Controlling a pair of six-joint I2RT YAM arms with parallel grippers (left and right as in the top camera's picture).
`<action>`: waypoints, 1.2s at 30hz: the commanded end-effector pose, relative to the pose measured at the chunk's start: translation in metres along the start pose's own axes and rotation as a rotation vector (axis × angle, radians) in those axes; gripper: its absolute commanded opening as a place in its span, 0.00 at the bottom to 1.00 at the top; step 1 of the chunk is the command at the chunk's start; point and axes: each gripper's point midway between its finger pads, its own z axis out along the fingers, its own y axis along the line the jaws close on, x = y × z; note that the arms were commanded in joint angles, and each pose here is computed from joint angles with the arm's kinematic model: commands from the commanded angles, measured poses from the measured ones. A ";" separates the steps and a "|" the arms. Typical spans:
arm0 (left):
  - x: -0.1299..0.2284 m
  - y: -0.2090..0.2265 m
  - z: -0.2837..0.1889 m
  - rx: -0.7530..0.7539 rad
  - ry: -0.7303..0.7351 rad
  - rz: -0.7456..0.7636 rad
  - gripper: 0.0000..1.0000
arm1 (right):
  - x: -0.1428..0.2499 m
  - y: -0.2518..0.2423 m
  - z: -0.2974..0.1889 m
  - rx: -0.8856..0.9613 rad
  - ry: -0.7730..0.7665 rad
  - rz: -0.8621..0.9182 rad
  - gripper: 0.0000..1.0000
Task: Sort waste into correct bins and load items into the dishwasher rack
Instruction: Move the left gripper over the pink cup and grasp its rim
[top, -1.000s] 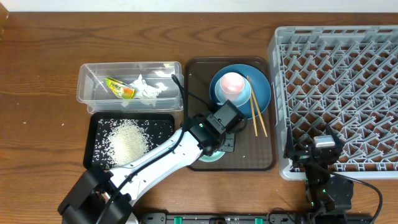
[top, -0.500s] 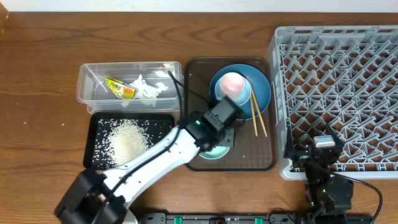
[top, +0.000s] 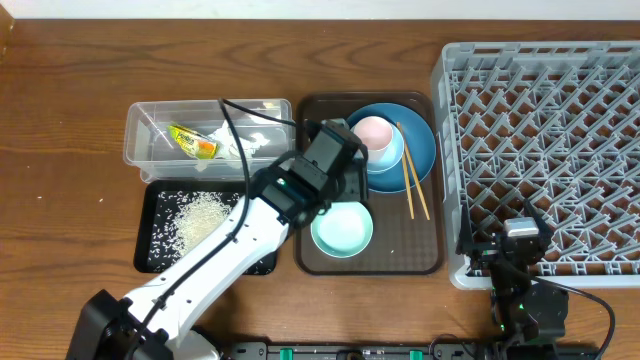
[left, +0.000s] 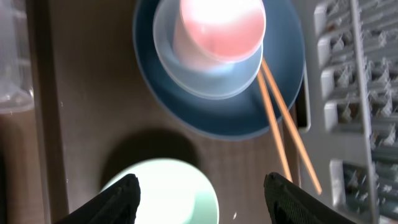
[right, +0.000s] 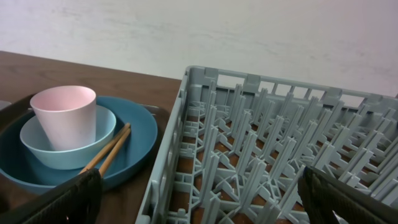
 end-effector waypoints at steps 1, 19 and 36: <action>-0.018 0.003 -0.004 -0.001 -0.048 -0.017 0.67 | 0.001 0.002 0.000 -0.006 0.004 -0.004 0.99; -0.084 -0.018 0.026 0.113 -0.283 -0.111 0.64 | 0.001 0.002 0.000 -0.006 0.004 -0.004 0.99; -0.061 0.005 0.091 0.032 -0.192 -0.112 0.39 | 0.001 0.002 0.000 -0.006 0.004 -0.004 0.99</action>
